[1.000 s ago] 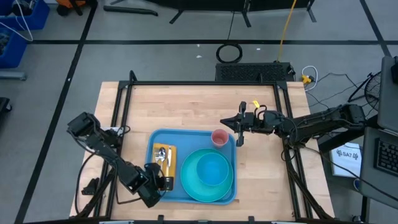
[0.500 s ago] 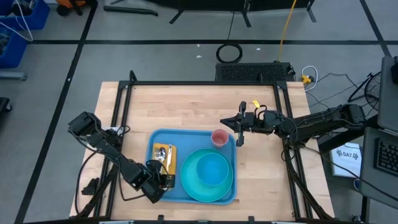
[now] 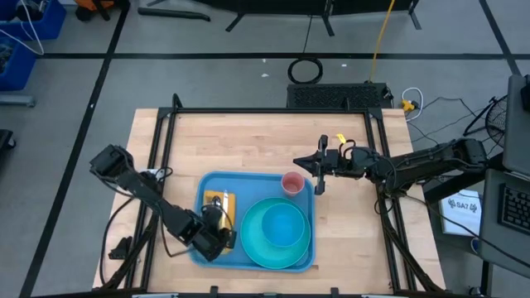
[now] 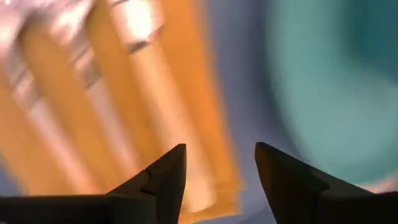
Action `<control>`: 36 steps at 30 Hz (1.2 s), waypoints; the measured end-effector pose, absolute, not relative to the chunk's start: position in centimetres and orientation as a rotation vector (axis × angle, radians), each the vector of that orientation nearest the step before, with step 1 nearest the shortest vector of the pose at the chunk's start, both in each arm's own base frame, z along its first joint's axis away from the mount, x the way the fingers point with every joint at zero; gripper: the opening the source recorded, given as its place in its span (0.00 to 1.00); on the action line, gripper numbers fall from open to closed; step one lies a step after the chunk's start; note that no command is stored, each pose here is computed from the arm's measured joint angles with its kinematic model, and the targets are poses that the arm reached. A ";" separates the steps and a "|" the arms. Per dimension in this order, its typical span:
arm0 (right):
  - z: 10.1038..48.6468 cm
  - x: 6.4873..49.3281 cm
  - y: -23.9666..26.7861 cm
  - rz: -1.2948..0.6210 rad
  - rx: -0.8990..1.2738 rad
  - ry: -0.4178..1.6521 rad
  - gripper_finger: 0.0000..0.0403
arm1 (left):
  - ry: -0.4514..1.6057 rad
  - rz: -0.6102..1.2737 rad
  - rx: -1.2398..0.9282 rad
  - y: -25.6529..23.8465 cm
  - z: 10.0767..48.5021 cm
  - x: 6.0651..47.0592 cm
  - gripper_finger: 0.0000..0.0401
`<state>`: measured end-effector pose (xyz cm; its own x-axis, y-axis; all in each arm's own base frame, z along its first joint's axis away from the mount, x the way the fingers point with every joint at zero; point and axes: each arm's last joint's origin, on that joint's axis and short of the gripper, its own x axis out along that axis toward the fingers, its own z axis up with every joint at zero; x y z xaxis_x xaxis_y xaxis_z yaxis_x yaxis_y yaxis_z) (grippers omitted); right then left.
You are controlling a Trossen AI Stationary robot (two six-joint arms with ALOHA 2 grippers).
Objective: Set up tray
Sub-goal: Return to Home Position
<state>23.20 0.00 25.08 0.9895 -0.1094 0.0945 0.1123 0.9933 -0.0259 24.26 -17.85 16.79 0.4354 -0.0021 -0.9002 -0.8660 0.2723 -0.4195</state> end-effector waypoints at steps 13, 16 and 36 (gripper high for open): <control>26.9 20.9 0.0 -0.111 -0.027 -0.109 0.00 | 0.467 0.345 -0.405 -15.8 26.9 20.7 0.50; 27.0 19.1 0.0 -0.077 0.000 -0.095 0.00 | 0.374 0.362 -0.215 -15.8 28.3 19.1 0.50; 21.7 8.4 -0.3 -0.100 0.103 -0.515 0.00 | 0.136 0.310 -0.188 -8.1 17.4 9.3 0.50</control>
<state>8.41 -0.26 21.69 0.8654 -0.1214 0.4861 0.0698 0.9900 0.1230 9.29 -8.09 17.44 0.9435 0.2893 -0.1615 -0.3146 0.9352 -0.1629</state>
